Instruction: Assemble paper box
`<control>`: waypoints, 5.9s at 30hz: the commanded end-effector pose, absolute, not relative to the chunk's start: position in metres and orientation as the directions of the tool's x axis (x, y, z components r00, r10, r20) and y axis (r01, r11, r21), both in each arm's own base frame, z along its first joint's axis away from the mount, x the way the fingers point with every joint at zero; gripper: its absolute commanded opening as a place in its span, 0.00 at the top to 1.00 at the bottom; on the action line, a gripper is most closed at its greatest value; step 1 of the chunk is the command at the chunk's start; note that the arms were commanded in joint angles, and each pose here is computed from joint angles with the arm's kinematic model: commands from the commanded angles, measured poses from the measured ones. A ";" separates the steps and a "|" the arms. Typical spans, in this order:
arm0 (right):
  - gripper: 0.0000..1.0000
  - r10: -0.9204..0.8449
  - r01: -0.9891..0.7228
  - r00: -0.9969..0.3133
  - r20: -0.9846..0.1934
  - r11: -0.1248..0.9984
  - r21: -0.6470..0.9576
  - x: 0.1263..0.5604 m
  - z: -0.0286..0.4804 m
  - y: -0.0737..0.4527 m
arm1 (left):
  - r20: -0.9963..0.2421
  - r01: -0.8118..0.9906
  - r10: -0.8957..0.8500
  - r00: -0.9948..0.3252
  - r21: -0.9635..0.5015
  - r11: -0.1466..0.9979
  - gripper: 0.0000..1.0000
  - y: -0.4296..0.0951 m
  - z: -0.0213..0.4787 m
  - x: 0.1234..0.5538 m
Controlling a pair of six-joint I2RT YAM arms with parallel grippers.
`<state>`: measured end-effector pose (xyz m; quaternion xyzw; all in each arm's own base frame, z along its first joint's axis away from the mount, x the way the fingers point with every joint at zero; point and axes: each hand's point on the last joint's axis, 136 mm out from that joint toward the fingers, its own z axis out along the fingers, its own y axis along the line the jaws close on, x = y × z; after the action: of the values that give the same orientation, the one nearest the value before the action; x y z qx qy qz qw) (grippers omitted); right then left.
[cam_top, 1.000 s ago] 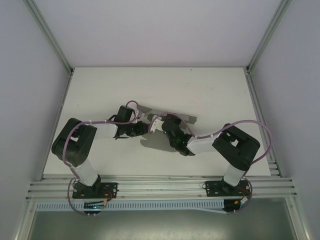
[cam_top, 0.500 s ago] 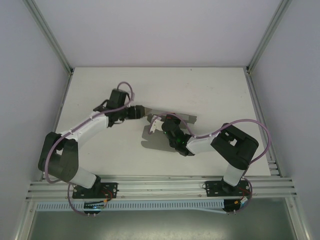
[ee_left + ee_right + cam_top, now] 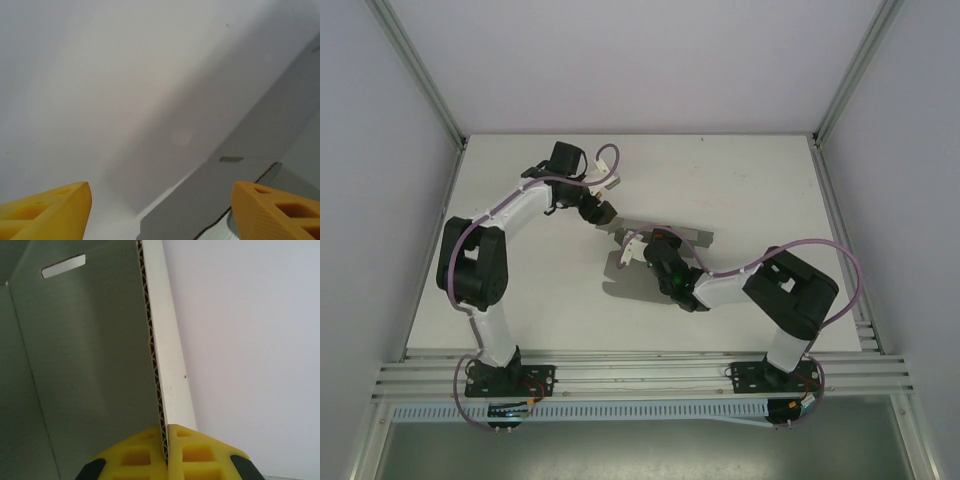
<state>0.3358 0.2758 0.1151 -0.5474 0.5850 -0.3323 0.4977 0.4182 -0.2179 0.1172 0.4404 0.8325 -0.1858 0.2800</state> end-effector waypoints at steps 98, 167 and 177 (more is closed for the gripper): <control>1.00 -0.967 -0.403 0.099 -0.235 0.177 -0.898 0.318 0.084 0.266 | -0.622 0.359 0.141 -0.771 -0.241 0.902 0.02 -0.210 0.137 0.329; 0.93 -0.972 -0.391 0.055 -0.228 0.189 -0.901 0.345 0.128 0.244 | -0.735 0.645 0.227 -0.638 -0.350 0.679 1.00 -0.236 0.097 0.362; 0.80 -0.960 -0.514 -0.089 -0.264 0.272 -0.814 0.342 0.120 0.206 | -0.774 0.689 0.243 -0.584 -0.315 0.653 1.00 -0.238 0.097 0.356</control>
<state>0.3410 0.2241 0.1232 -0.5518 0.6565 -0.2757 0.4343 0.3596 -0.2429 0.1009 0.2695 0.8360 -0.3210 0.3540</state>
